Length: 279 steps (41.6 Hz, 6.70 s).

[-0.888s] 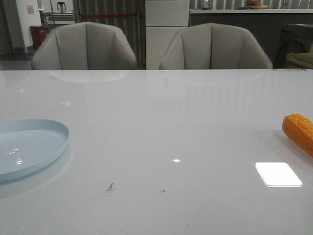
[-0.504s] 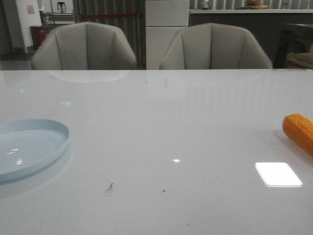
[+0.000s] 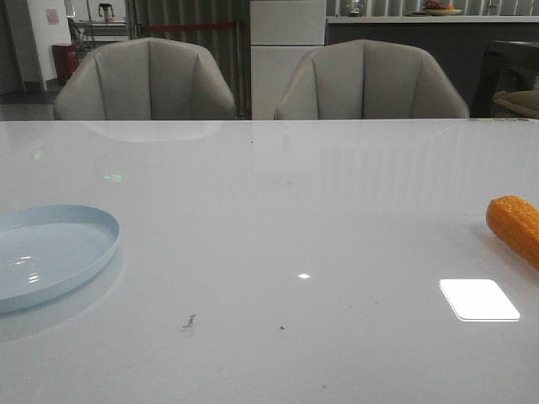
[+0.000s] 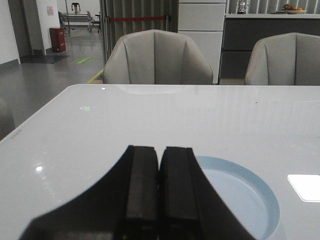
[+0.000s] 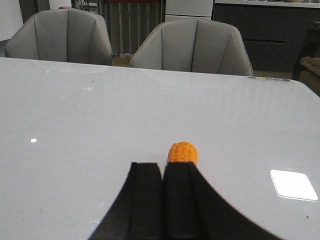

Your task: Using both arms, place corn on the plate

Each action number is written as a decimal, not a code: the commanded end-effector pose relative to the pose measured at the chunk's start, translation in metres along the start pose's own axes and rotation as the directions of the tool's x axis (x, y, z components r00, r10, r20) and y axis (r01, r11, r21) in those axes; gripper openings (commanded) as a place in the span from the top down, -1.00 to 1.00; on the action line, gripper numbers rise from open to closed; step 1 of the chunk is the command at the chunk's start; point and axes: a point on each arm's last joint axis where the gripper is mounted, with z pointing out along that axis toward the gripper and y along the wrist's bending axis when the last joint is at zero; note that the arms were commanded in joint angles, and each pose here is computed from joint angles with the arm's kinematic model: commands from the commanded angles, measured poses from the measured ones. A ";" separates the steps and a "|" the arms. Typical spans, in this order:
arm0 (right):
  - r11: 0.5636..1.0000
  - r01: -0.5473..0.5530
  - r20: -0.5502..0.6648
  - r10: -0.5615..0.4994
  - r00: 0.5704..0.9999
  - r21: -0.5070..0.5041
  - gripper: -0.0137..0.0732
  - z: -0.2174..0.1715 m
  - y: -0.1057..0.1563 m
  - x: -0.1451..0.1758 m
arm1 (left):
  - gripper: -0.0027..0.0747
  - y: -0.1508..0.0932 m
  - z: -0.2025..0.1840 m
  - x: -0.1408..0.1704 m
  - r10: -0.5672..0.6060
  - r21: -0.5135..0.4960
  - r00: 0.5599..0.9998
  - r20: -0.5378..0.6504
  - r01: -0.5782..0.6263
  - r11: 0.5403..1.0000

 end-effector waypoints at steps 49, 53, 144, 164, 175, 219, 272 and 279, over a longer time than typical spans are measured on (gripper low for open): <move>1.000 -0.003 0.334 -0.002 0.943 0.013 0.62 0.044 -0.003 -0.230 | 0.70 0.004 0.028 -0.200 0.118 -0.038 0.928 0.353 -0.112 0.993; 1.000 -0.002 0.250 -0.001 0.968 0.013 0.62 0.073 -0.003 -0.222 | 0.70 0.003 0.059 -0.193 0.118 -0.023 0.957 0.265 -0.116 0.993; 1.000 -0.008 -0.452 0.002 0.892 -0.011 -0.59 0.170 -0.001 -0.120 | -0.44 0.040 0.286 -0.054 -0.124 -0.111 0.402 -0.907 0.054 0.992; 1.000 -0.008 -0.469 0.002 0.883 -0.012 -0.59 0.169 -0.001 -0.118 | -0.44 0.038 0.317 0.012 -0.107 -0.099 0.173 -0.979 0.055 0.994; 1.000 -0.008 -0.469 0.002 0.883 -0.012 -0.59 0.169 -0.001 -0.118 | -0.43 0.038 0.321 0.024 -0.114 -0.105 0.158 -0.981 0.064 0.992; 1.000 -0.009 -0.480 0.002 0.877 -0.013 -0.59 0.168 -0.001 -0.118 | 0.70 0.020 0.358 -0.086 -0.152 -0.083 0.308 -0.939 0.227 0.970; 1.000 -0.009 -0.486 0.002 0.874 -0.013 -0.59 0.168 -0.001 -0.117 | 0.58 -0.194 0.364 -0.034 0.192 0.268 0.231 -0.954 0.363 0.892; 1.000 -0.009 -0.491 0.002 0.871 -0.013 -0.59 0.168 -0.001 -0.117 | 0.18 -0.194 0.368 -0.039 0.197 0.292 0.282 -0.939 0.353 0.889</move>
